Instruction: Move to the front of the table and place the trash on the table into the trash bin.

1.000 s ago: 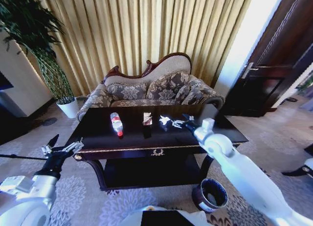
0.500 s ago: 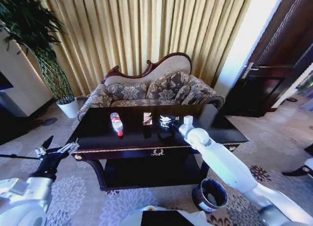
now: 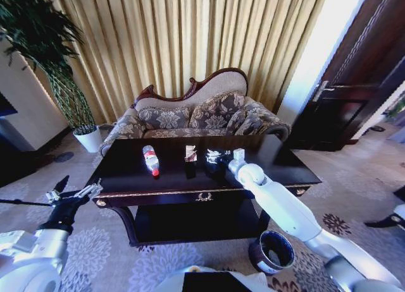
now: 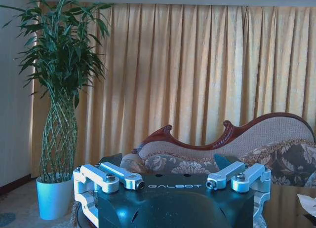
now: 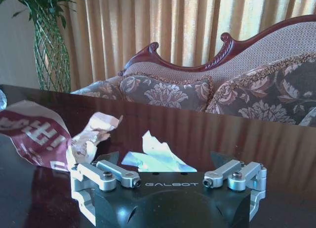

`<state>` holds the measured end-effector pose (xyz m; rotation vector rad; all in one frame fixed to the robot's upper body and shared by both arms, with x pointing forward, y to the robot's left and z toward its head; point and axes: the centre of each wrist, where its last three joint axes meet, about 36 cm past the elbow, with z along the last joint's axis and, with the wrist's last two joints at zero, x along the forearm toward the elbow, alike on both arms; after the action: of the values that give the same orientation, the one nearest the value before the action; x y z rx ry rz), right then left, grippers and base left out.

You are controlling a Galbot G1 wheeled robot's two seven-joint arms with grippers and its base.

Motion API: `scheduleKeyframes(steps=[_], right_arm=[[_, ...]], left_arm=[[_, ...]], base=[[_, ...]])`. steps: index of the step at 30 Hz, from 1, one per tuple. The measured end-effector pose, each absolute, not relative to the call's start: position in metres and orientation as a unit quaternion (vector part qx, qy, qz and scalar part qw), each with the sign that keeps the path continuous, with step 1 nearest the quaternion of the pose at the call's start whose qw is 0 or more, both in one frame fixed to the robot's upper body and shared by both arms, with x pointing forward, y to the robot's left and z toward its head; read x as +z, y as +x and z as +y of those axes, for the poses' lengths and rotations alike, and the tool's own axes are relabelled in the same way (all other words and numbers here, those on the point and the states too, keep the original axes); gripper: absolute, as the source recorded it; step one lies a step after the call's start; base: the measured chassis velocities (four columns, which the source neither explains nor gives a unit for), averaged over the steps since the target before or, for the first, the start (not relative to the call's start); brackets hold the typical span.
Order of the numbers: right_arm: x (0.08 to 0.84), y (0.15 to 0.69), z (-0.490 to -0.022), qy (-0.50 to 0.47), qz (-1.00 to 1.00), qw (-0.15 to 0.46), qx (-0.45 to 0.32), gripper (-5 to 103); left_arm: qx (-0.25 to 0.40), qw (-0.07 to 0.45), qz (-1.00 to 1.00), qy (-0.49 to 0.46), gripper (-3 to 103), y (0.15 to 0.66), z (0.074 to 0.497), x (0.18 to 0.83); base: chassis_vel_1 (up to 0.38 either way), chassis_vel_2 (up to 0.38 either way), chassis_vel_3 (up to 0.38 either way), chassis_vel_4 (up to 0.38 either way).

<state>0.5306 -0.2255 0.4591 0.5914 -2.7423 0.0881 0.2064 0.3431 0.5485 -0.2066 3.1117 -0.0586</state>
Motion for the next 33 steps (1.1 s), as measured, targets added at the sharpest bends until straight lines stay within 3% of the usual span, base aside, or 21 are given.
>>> scheduleKeyframes(steps=[4,6,9,12,15,17,19,21,27,33], right_arm=[[0.456,0.529,-0.225,0.207,-0.963,0.169,0.038,96],[0.455,0.528,-0.225,0.207,-0.963,0.168,0.041,85],[0.455,0.528,-0.225,0.207,-0.963,0.168,0.042,80],[0.454,0.526,-0.225,0.208,-0.963,0.169,0.044,63],[0.452,0.524,-0.225,0.208,-0.962,0.170,0.044,58],[0.453,0.522,-0.225,0.207,-0.963,0.168,0.044,36],[0.454,0.521,-0.226,0.206,-0.963,0.167,0.044,26],[0.454,0.520,-0.227,0.206,-0.963,0.167,0.044,26],[0.459,0.518,-0.230,0.202,-0.965,0.162,0.041,2],[0.476,0.511,-0.235,0.194,-0.970,0.145,0.020,0]], left_arm=[[-0.020,0.013,0.997,-0.067,100,0.206,0.343,0.548],[-0.021,0.014,0.997,-0.068,100,0.206,0.343,0.548],[-0.021,0.015,0.997,-0.068,100,0.206,0.343,0.548],[-0.021,0.018,0.997,-0.069,100,0.206,0.343,0.549],[-0.020,0.021,0.997,-0.069,100,0.206,0.344,0.549],[-0.020,0.023,0.997,-0.069,100,0.206,0.344,0.549],[-0.020,0.023,0.997,-0.069,100,0.206,0.344,0.549],[-0.020,0.023,0.997,-0.069,100,0.206,0.344,0.549],[-0.020,0.024,0.997,-0.068,100,0.206,0.344,0.549],[-0.022,0.025,0.997,-0.068,100,0.207,0.343,0.549]], base=[[0.000,0.000,0.000,0.000],[0.000,0.000,0.000,0.000],[0.000,0.000,0.000,0.000],[0.000,0.000,0.000,0.000],[0.000,0.000,0.000,0.000],[0.000,0.000,0.000,0.000],[0.000,0.000,0.000,0.000],[0.000,0.000,0.000,0.000],[0.000,0.000,0.000,0.000],[0.000,0.000,0.000,0.000]])
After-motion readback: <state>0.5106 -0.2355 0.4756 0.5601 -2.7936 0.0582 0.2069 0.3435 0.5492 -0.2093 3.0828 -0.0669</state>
